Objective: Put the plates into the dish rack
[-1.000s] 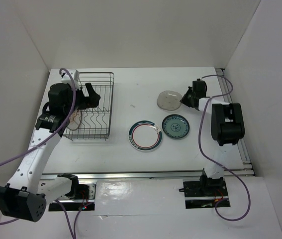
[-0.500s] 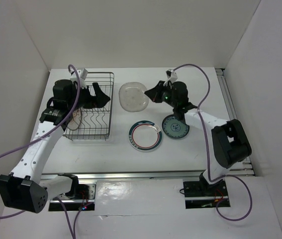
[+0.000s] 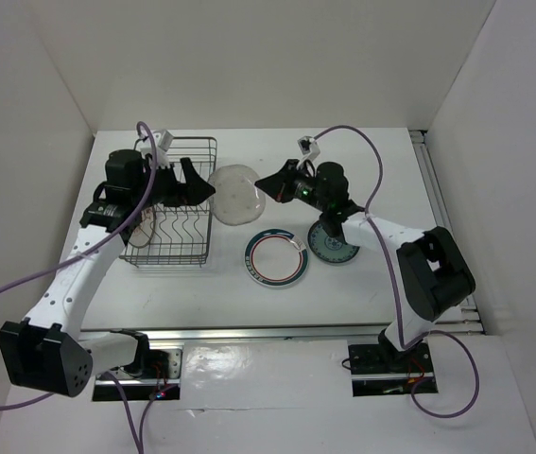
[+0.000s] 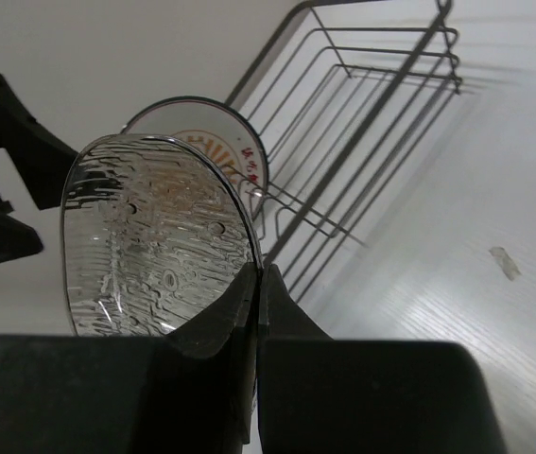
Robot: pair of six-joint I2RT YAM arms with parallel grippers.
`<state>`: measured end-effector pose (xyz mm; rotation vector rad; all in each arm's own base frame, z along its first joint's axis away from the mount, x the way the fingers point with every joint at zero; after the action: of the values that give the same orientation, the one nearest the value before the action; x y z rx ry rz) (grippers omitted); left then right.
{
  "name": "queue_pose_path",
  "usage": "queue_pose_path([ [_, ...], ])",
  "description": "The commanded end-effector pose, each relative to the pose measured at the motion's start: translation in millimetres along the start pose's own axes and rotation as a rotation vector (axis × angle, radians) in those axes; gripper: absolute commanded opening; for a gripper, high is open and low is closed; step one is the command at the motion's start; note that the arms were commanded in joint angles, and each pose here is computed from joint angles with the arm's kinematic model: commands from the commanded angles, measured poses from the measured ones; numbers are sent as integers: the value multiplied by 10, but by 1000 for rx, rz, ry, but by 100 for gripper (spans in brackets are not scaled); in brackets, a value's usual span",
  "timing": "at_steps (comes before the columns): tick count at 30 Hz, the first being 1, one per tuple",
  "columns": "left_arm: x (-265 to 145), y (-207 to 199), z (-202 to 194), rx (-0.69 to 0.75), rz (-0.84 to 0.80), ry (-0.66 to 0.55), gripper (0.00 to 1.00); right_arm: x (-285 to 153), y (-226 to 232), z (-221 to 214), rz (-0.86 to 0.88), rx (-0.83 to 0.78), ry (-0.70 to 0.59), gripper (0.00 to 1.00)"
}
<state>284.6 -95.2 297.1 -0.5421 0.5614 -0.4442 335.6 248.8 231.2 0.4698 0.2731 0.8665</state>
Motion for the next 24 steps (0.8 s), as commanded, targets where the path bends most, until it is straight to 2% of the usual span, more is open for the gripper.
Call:
queue_pose_path([
  [1,-3,-94,96,22,-68,-22,95,148,316,317,118,-60,-106,0],
  [2,-3,-94,96,22,-68,-22,95,162,372,302,134,-63,-107,0],
  [4,-5,-99,92,32,-77,-17,87,199,453,314,167,-51,-115,0],
  [6,-4,-111,99,46,-92,-19,60,233,502,311,183,-54,-119,0],
  [7,-4,-111,99,46,-92,-19,28,240,536,292,192,-54,-115,0],
  [8,0,-94,110,45,-74,-29,13,244,530,297,184,-53,-119,0],
  [9,2,-84,116,45,-63,-35,3,252,570,275,193,-52,-114,0],
  [11,-10,-93,137,44,-55,-40,0,263,564,293,183,-62,-116,2],
  [12,-53,-107,163,51,-43,-63,0,271,592,258,187,-69,-105,11],
  [13,-80,-110,181,63,-33,-80,0,278,577,269,169,-67,-116,29],
  [14,-126,-129,234,88,-19,-112,0,275,545,237,154,-75,-114,61],
  [15,-172,-64,241,93,58,-136,0,285,555,207,144,-80,-107,100],
  [21,-581,28,392,217,264,-395,0,247,447,107,62,-108,-50,100],
  [24,-652,116,433,210,373,-445,0,209,425,55,53,-116,-33,100],
])
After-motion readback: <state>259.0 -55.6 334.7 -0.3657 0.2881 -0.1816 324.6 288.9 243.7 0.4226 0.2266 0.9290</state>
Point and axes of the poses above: each gripper's point midway between its finger pads, its own x axis out along the fingers, its own y axis along the line the jaws close on, z = x × y, the point moved 8 cm from there along -x, back along the fingers, and after that the axes turned 9 degrees about -x, right-handed, at the moved point
